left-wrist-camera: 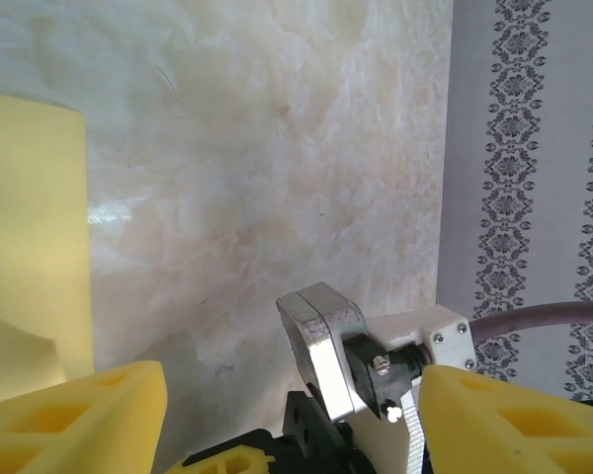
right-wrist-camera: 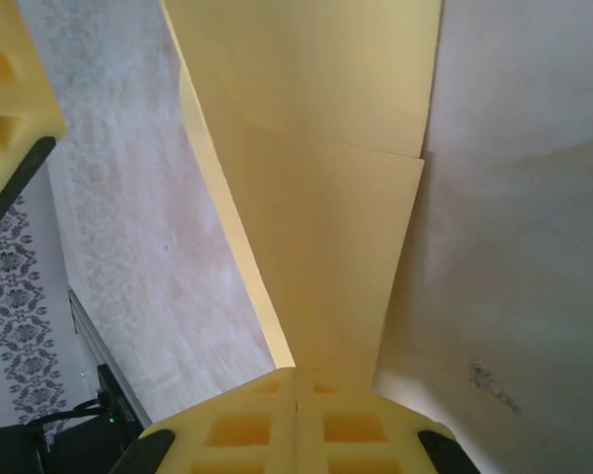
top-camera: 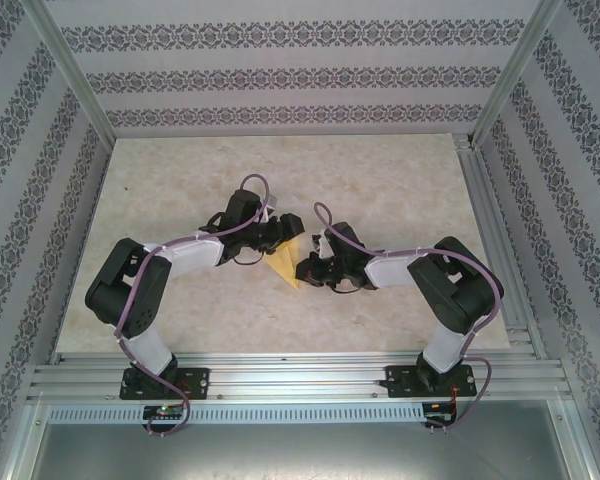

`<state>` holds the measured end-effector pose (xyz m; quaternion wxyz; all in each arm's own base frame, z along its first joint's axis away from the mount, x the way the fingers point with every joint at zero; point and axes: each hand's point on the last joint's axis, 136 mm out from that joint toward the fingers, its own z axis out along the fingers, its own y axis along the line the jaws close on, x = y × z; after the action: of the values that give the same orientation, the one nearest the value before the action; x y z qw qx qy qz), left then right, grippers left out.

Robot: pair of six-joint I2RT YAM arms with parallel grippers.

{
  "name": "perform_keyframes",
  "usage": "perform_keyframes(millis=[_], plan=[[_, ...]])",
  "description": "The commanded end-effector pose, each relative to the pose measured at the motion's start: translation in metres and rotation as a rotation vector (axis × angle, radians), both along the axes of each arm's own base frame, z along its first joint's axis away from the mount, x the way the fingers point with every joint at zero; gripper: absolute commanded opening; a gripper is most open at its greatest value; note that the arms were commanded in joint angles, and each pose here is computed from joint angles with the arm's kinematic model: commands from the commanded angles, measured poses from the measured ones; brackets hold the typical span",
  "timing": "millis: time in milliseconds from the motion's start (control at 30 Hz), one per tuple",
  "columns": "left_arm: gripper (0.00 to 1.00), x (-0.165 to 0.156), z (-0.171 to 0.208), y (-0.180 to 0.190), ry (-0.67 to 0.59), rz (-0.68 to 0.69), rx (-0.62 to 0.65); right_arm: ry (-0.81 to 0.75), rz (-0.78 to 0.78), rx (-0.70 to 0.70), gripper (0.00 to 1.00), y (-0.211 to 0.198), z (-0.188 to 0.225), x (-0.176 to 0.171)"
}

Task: Fold a paper plane with a square sheet of paper (pick it up from the middle)
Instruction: Fourth fold the wing at the center of the table.

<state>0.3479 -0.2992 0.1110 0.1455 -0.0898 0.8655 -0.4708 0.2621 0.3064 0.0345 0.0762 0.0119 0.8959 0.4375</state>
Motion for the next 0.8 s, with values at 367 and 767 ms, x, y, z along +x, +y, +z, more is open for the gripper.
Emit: perform_keyframes(millis=[367,767], plan=[[0.47,-0.01,-0.031,0.001,0.038,-0.03,0.063,0.008,-0.095,0.071,0.09,-0.01,-0.006,0.011],[0.41,-0.006,-0.047,0.005,0.064,0.004,0.094,-0.085,0.04,-0.139,0.25,-0.011,0.002,0.015]])
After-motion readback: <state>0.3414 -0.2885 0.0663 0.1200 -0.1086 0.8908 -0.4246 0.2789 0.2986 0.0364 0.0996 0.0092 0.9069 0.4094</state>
